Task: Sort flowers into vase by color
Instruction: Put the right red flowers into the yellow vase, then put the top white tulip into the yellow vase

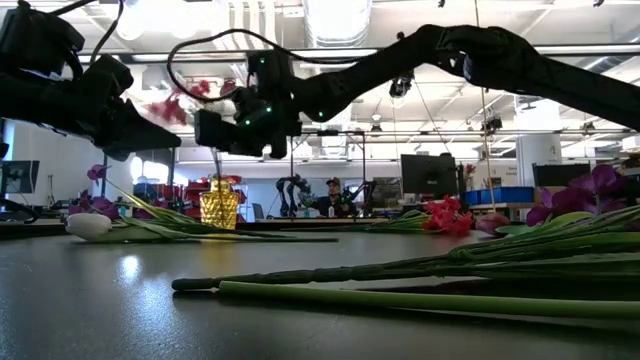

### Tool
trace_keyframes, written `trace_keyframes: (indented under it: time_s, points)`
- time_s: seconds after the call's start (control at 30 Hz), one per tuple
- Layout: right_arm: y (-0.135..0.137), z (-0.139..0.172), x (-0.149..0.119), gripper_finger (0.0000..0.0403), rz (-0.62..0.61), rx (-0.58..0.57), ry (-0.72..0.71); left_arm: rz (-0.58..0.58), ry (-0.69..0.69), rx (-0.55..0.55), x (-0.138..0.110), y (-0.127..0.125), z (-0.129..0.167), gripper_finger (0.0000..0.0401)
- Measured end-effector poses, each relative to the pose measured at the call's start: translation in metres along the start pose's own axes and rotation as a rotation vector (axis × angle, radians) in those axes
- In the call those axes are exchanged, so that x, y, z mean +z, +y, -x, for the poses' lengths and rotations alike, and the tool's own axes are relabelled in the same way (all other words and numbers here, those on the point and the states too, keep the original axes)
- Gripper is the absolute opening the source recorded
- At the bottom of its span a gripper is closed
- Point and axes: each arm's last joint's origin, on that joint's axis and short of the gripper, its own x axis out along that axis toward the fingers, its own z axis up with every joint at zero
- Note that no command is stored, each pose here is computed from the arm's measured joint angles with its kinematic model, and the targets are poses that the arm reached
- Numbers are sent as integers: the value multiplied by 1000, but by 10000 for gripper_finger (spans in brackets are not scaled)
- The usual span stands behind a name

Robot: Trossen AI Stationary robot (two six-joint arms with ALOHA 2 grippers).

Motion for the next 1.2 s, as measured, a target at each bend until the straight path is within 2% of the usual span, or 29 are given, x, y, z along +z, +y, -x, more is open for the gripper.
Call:
trace_keyframes:
  time_s: [0.23,0.5,0.67,0.93,1.2]
  points:
    - [1,6,16,197,34,-5,79,0,0,0,0,0,0,0]
    - [6,29,44,199,83,7,151,0,0,0,0,0,0,0]
    - [11,50,50,199,150,14,288,-1,2,0,0,0,0,0]
    - [8,76,34,199,212,-60,589,-1,3,0,0,0,0,0]
    - [10,102,13,197,333,-55,871,-1,5,0,0,0,0,0]
